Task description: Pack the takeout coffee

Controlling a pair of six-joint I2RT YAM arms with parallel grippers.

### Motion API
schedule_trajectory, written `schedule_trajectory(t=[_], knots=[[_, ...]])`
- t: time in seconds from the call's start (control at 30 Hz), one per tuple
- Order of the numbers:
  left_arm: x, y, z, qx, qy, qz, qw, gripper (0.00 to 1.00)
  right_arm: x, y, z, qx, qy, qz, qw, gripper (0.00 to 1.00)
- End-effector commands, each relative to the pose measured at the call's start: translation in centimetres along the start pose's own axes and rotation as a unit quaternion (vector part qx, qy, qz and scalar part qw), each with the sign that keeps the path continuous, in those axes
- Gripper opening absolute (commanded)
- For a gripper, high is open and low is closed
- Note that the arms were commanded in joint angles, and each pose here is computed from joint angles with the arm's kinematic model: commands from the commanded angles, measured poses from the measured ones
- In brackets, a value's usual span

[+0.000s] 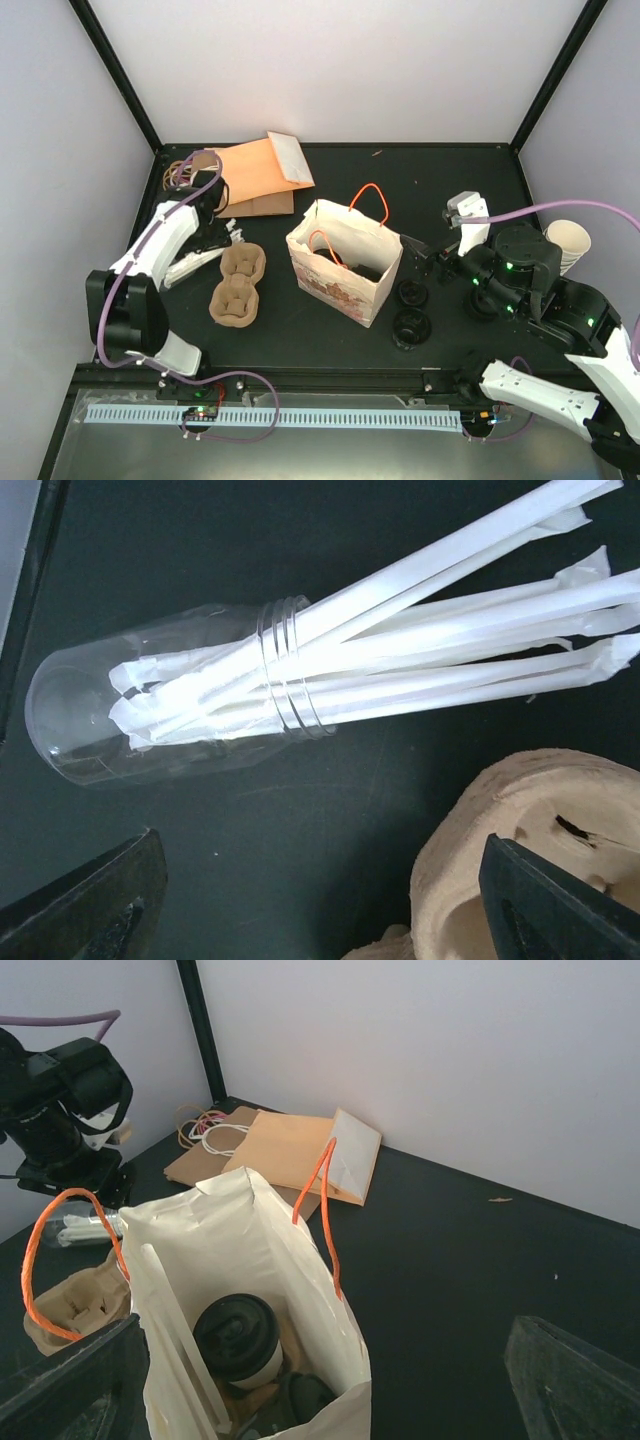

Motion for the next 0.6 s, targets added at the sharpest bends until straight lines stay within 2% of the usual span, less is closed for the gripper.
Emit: schedule_trajectory(t=[0.0,0.17,0.57], knots=[[-0.3,0.4,1.0,-0.024,0.023,0.042,0.999,0.86,0.0,-0.1,0.1,-0.007,0.0,0.0,1.0,1.0],[-1.1,-0.3,1.5,-0.017,0.018,0.077,0.997,0.78,0.0,-0.2,0.0,-0.006,0.0,0.0,1.0,1.0],[-3.5,-3.2,2.8,-0.006,-0.012,0.147,0.989,0.75,0.1,-0.3,-0.1,-0.008,0.003,0.0,1.0,1.0]])
Point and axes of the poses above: each gripper's point midway between its finger pads, its own y axis back along the fingers, its own x axis along the line the jaws close on, z = x × y, the point moved 10 cm from there along y, back along the fingers, and after that the axes turned 10 degrees about y, right-handed, at the moved point
